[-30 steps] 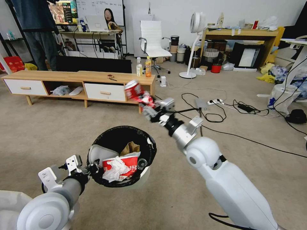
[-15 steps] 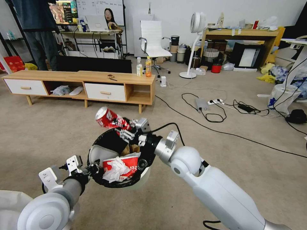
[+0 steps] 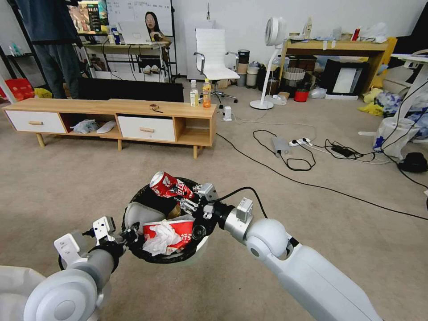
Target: Pick up the trash bin and place the garbage on the floor into it.
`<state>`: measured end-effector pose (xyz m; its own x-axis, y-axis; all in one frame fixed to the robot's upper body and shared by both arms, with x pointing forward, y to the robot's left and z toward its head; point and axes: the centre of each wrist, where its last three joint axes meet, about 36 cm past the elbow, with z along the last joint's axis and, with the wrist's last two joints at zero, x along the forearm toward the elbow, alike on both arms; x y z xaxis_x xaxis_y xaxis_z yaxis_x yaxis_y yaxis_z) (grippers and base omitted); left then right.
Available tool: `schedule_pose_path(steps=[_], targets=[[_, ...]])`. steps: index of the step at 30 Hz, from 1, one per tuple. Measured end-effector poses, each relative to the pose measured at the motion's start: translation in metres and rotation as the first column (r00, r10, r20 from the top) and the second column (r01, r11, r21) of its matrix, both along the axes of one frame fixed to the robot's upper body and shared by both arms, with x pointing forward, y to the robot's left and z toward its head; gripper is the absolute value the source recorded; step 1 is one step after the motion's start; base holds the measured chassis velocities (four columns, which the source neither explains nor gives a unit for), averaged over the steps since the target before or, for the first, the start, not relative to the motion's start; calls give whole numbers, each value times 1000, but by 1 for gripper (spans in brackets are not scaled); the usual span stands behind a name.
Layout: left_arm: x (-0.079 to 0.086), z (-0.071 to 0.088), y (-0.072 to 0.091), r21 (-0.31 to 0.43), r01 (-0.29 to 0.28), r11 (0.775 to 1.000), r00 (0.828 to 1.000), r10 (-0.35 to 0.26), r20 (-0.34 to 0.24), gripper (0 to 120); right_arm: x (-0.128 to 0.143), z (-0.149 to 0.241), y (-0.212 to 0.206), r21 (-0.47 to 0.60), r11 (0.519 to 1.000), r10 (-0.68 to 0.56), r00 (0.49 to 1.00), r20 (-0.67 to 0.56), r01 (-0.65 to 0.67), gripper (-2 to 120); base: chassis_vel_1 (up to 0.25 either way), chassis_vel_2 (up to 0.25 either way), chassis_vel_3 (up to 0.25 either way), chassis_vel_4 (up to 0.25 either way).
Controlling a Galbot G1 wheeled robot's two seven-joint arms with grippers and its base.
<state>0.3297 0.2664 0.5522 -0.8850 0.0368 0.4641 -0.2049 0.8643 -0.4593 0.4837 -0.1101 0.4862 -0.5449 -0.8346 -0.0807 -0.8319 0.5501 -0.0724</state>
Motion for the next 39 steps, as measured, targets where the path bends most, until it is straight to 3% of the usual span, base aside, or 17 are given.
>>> schedule_pose_path(steps=[4,9,12,18,22,39], targets=[[0,0,0,0,0,1000,1000,0,0,4,0,0,1,1,1000,-12,1000,-5,12,38,0,0,0,0],[1,0,0,0,-1,1000,1000,1,1,4,1,3,3,3,1000,-11,1000,-15,11,60,0,0,0,0],[1,0,0,0,-1,1000,1000,1,1,4,1,5,4,6,1000,-7,1000,-20,7,65,0,0,0,0],[2,1,1,2,0,1000,1000,0,5,4,1,14,6,12,1000,5,1000,-27,-5,93,0,0,0,0],[3,1,1,1,0,1000,1000,0,5,4,1,18,7,18,1000,8,1000,-22,-7,99,0,0,0,0],[4,0,2,-1,-5,1000,1000,5,5,4,4,46,-16,58,997,-45,998,35,42,100,0,0,0,0]])
